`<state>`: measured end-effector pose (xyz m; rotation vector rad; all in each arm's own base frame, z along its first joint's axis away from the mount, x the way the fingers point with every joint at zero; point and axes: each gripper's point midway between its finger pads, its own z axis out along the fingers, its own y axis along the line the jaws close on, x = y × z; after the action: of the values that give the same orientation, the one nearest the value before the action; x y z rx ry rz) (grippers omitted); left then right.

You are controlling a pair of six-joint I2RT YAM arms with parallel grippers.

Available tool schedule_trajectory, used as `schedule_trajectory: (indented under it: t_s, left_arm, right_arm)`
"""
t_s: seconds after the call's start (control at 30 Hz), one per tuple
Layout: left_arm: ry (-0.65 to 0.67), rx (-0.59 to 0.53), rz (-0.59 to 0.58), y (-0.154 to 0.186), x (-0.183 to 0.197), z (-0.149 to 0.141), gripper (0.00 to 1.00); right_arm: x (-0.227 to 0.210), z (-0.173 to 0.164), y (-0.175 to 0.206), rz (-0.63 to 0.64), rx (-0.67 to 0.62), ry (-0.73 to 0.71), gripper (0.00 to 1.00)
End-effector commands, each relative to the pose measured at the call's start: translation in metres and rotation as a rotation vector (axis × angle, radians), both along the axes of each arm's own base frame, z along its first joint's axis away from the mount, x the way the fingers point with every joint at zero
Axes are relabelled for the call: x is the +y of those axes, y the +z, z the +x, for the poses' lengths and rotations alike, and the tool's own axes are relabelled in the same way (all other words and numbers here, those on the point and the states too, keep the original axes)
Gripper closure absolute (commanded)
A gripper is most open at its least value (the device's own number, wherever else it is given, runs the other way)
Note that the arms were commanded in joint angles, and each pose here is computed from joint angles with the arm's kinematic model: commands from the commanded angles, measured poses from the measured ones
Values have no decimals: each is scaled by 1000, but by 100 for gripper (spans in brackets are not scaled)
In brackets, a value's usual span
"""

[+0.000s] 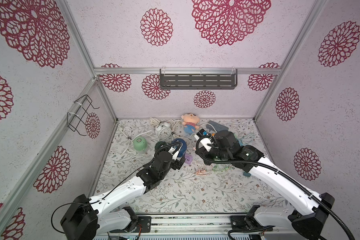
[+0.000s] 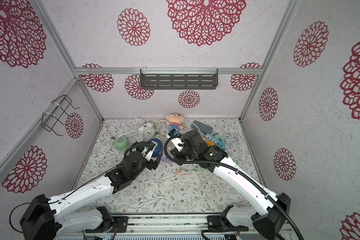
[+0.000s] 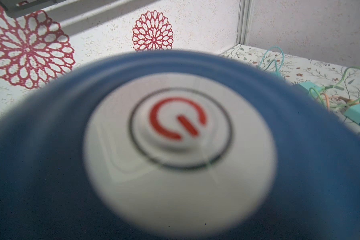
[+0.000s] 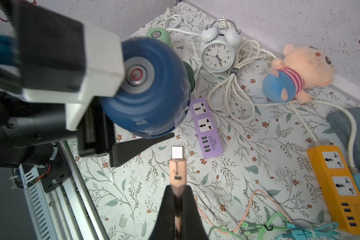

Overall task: Charge the cordless meat grinders
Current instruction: Insert the charging cable into the cordless meat grinder.

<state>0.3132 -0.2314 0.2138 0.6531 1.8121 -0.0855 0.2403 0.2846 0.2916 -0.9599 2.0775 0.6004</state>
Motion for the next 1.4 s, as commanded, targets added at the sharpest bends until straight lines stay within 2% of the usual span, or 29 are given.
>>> schedule_trajectory:
  t_s: [0.0, 0.37, 1.37]
  left_arm:
    - [-30, -35, 35, 14, -4, 3, 34]
    - [-31, -64, 50, 25, 1, 0, 35]
    - [-26, -121, -8, 40, 4, -3, 37]
  right_arm:
    - [2, -11, 4, -42, -10, 31, 100]
    - [23, -9, -1, -56, -21, 56, 100]
    - [34, -10, -2, -5, 8, 79, 100]
